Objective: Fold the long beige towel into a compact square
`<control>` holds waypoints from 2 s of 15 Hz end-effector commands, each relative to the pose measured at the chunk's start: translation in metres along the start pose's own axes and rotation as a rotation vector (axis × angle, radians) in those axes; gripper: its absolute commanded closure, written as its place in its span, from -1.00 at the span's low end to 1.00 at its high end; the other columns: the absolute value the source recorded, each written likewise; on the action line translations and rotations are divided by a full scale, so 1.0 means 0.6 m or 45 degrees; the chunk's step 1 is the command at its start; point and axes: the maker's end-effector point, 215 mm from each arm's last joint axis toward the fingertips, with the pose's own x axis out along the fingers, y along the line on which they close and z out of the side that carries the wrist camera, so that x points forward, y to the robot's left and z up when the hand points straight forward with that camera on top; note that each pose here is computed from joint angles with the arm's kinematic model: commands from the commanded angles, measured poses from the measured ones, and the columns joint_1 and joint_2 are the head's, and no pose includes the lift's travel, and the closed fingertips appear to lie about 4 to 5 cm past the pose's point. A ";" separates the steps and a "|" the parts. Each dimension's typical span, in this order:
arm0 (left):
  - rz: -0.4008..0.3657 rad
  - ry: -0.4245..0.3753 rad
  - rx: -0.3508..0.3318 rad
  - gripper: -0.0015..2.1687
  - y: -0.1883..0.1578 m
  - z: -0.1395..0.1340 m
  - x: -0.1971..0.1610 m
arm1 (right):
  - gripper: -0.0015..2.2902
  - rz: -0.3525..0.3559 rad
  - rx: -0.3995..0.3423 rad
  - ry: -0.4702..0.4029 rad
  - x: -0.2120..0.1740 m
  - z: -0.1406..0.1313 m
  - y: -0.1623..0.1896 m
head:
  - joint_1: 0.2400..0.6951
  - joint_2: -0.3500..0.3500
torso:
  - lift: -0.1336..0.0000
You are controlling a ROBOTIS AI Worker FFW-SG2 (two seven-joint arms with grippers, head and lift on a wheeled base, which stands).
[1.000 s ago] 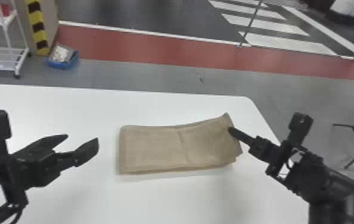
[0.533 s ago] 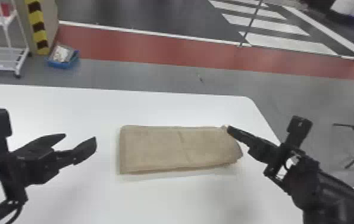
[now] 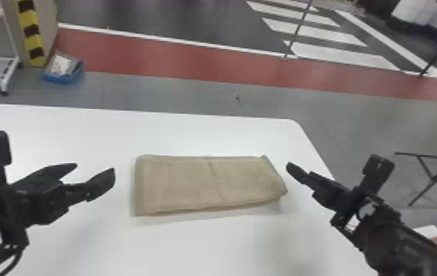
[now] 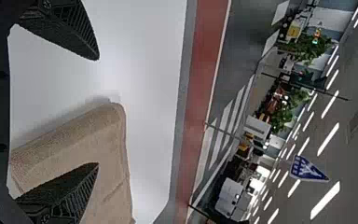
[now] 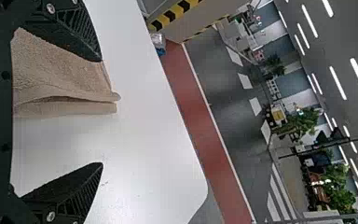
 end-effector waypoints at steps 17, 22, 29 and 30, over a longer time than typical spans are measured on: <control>-0.008 0.139 0.129 -0.72 -0.140 -0.144 0.094 | -0.92 -0.076 0.011 -0.077 -0.079 -0.009 -0.096 | 1.00 -1.00 | -0.86; 0.056 0.154 0.169 -0.72 -0.100 -0.152 0.091 | -0.92 -0.068 0.000 -0.090 -0.082 -0.002 -0.091 | 1.00 -1.00 | -0.86; 0.056 0.189 0.197 -0.60 -0.100 -0.167 0.088 | -0.92 -0.060 -0.003 -0.094 -0.080 0.001 -0.086 | 1.00 -1.00 | -0.86; 0.054 0.188 0.199 -0.49 -0.101 -0.166 0.089 | -0.92 -0.058 -0.003 -0.094 -0.080 0.001 -0.085 | 1.00 -1.00 | -0.86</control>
